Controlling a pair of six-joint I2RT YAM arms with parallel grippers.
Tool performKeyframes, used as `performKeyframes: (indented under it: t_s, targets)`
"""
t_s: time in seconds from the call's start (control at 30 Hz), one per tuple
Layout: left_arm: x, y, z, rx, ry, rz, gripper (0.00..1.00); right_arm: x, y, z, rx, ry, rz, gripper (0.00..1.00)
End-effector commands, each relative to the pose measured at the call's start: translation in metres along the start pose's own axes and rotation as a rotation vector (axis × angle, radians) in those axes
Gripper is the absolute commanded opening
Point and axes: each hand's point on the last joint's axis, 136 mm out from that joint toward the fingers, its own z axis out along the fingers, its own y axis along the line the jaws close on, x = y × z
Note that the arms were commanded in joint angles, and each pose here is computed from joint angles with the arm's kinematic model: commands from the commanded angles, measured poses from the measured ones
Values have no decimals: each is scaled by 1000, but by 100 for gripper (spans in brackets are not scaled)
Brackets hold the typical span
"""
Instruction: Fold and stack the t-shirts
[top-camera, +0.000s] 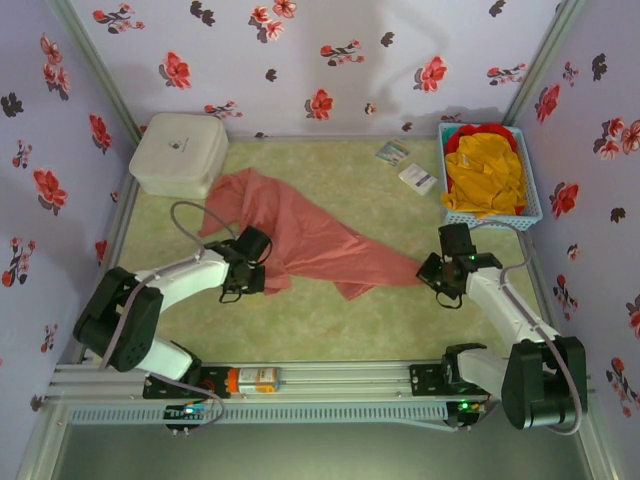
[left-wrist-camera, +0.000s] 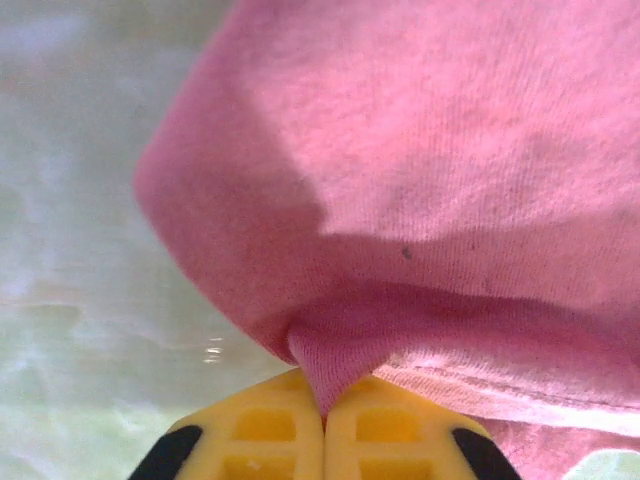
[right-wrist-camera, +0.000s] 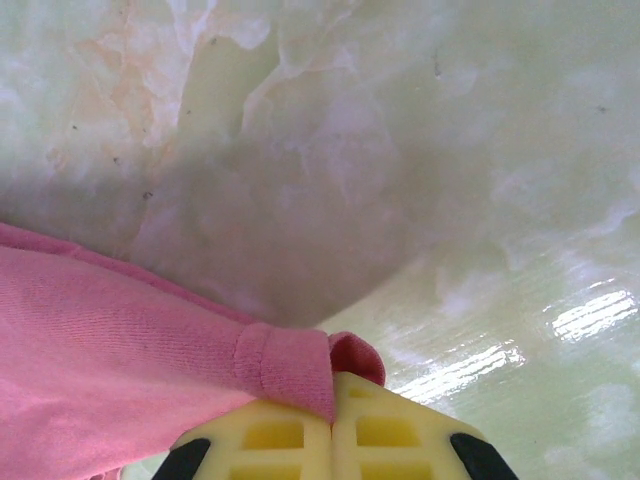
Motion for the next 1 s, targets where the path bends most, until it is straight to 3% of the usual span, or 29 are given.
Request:
performKeyframes:
  t_s: [0.0, 0.23, 0.33, 0.43, 0.6, 0.77, 0.97]
  targets:
    - [-14, 8, -20, 2, -33, -2, 1, -19, 12, -14, -32, -53, -12, 0]
    - [-29, 41, -83, -126, -69, 14, 0, -33, 32, -40, -100, -69, -27, 0]
    - [-29, 65, -115, -222, -65, 7, 0, -18, 53, -50, -228, -1, -68, 0]
    - [-33, 81, -140, -235, -101, -34, 0, -2, 66, -65, -316, 43, -110, 0]
    - [-37, 107, -172, -267, -123, -93, 1, 14, 77, -95, -368, 16, -238, 0]
    - [-28, 132, -170, -348, -65, -112, 6, 21, 87, -105, -435, -9, -292, 0]
    - [-27, 135, -154, -398, 40, -73, 12, 26, 98, -105, -471, 11, -332, 0]
